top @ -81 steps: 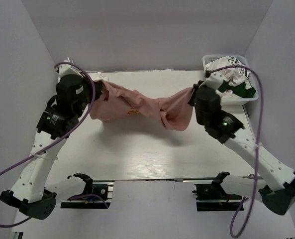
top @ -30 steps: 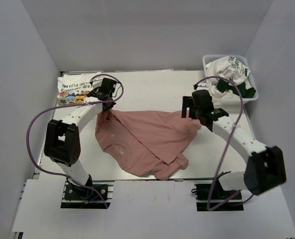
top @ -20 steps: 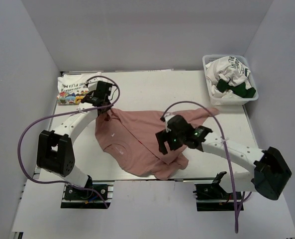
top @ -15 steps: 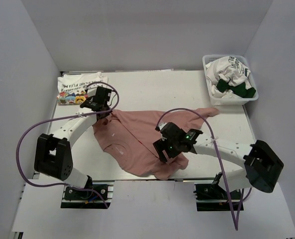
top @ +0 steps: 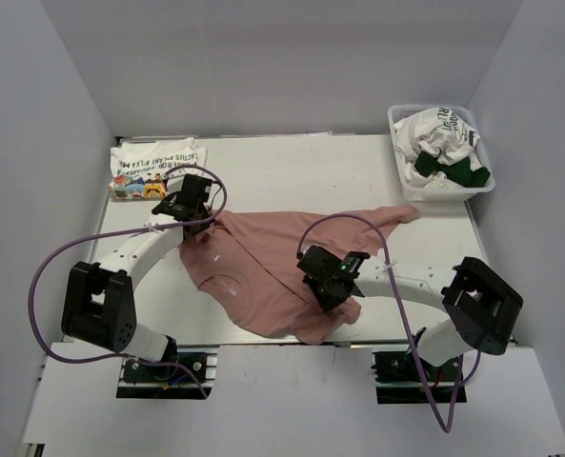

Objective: Fold and stack the t-shirts

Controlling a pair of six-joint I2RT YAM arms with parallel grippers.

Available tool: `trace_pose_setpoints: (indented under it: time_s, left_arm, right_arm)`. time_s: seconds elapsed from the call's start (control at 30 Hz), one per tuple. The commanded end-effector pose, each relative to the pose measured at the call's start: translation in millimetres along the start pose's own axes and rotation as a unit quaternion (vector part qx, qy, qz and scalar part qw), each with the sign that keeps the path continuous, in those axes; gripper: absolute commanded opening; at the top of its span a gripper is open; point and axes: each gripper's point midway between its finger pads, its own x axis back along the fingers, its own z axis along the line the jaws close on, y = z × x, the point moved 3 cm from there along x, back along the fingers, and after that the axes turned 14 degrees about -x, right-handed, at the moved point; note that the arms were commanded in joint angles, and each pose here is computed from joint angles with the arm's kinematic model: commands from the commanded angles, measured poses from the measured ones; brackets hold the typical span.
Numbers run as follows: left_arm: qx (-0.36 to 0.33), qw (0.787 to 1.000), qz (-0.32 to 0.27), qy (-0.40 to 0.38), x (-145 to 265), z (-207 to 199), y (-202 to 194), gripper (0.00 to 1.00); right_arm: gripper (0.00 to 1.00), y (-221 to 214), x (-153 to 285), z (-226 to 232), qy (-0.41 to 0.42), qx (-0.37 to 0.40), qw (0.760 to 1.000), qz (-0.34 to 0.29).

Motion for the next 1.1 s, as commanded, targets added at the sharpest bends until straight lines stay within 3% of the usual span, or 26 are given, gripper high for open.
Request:
trace_pose_setpoints:
  time_s: [0.0,0.07,0.1,0.3,0.37,0.53,0.77,0.87,1.07]
  left_arm:
    - [0.021,0.999,-0.03,-0.013,14,1,15,0.0]
    - [0.021,0.999,-0.03,-0.013,14,1,15,0.0]
    - [0.021,0.999,-0.03,-0.013,14,1,15,0.0]
    - [0.023,0.999,-0.041,-0.001,21,7,23,0.0]
    - [0.028,0.998,-0.05,0.0,26,6,32,0.0]
    - [0.033,0.995,-0.098,-0.008,51,6,70,0.0]
    - [0.07,0.968,-0.228,-0.073,151,8,153,0.0]
    - [0.068,0.945,-0.291,-0.136,211,14,177,0.0]
    - [0.061,0.87,-0.427,-0.239,345,46,203,0.0]
  right_arm:
    - [0.22,21,12,4,-0.007,-0.019,0.998,-0.051]
    - [0.14,33,21,7,0.004,-0.031,0.996,-0.083]
    - [0.0,37,23,8,0.008,-0.031,0.995,-0.095]
    - [0.0,76,49,-7,-0.036,-0.084,0.977,-0.191]
    - [0.0,97,63,-26,-0.084,-0.129,0.956,-0.248]
    - [0.0,157,149,-83,-0.142,-0.249,0.87,-0.402]
    - [0.0,178,310,-134,-0.157,-0.287,0.731,-0.599]
    - [0.0,167,384,-139,-0.131,-0.264,0.696,-0.654]
    - [0.0,138,483,-142,-0.083,-0.214,0.67,-0.706]
